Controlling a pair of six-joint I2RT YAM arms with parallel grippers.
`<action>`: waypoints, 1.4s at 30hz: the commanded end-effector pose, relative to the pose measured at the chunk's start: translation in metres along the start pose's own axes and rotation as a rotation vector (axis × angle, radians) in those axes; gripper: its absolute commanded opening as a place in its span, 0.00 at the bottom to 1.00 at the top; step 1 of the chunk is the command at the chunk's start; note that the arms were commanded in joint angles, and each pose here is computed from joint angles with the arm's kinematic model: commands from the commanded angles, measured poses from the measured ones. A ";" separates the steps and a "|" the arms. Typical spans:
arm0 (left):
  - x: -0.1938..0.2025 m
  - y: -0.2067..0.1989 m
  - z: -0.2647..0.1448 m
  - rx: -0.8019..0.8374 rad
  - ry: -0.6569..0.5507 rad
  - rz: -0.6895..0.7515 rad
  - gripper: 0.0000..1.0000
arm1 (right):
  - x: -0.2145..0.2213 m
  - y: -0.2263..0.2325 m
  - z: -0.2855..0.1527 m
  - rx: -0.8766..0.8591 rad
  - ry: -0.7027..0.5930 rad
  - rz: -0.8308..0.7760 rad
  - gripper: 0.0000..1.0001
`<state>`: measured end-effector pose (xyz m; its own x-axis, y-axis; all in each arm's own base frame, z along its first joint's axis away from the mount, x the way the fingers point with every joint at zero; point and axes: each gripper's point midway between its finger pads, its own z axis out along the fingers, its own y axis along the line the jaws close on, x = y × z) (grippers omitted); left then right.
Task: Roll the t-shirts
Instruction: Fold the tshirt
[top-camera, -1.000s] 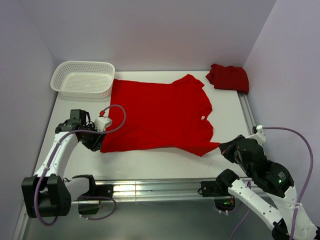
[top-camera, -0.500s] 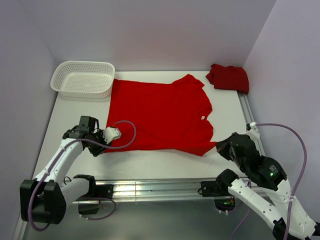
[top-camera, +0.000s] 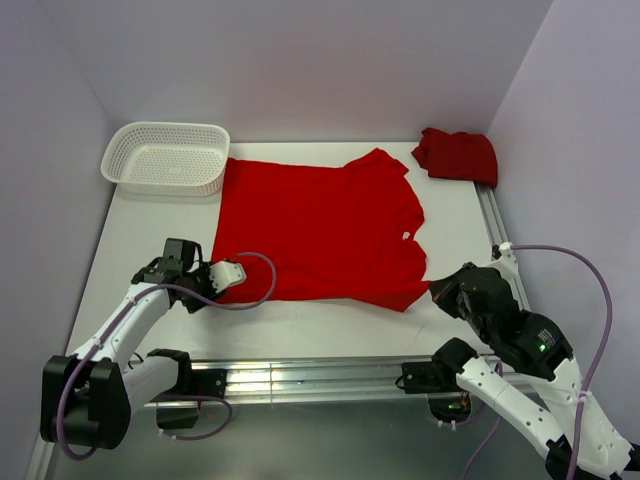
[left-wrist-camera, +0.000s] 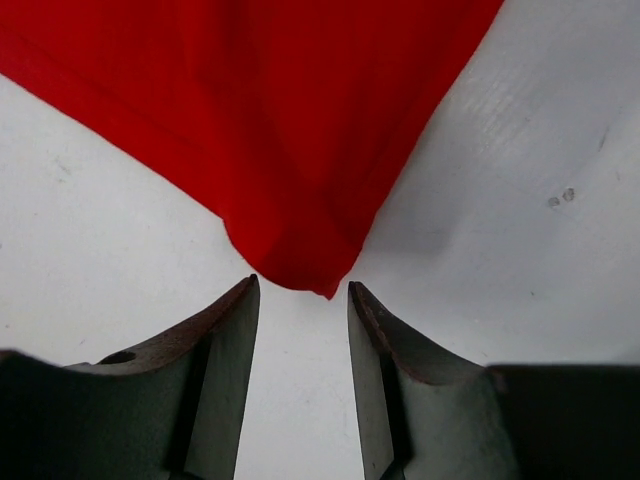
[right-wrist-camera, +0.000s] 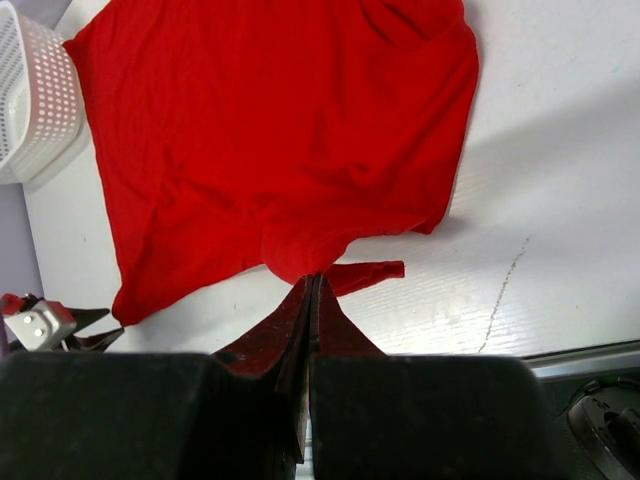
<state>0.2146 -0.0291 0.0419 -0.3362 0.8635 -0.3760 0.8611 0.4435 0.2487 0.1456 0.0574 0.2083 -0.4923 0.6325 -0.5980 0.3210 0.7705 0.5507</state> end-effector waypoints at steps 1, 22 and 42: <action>-0.003 -0.001 0.006 0.000 -0.018 0.050 0.46 | -0.003 0.003 0.003 -0.003 -0.014 -0.005 0.00; 0.006 -0.013 0.023 0.024 -0.004 0.041 0.18 | -0.004 0.001 0.003 0.014 -0.019 -0.014 0.00; -0.005 -0.027 -0.008 0.310 0.005 -0.048 0.00 | -0.025 -0.016 -0.023 0.074 -0.081 -0.010 0.00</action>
<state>0.2022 -0.0386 0.0350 -0.3769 0.8533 -0.3603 0.9070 0.4188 0.0431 0.1371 0.0406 0.2094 -0.4867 0.6133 -0.6221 0.3659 0.7898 0.4923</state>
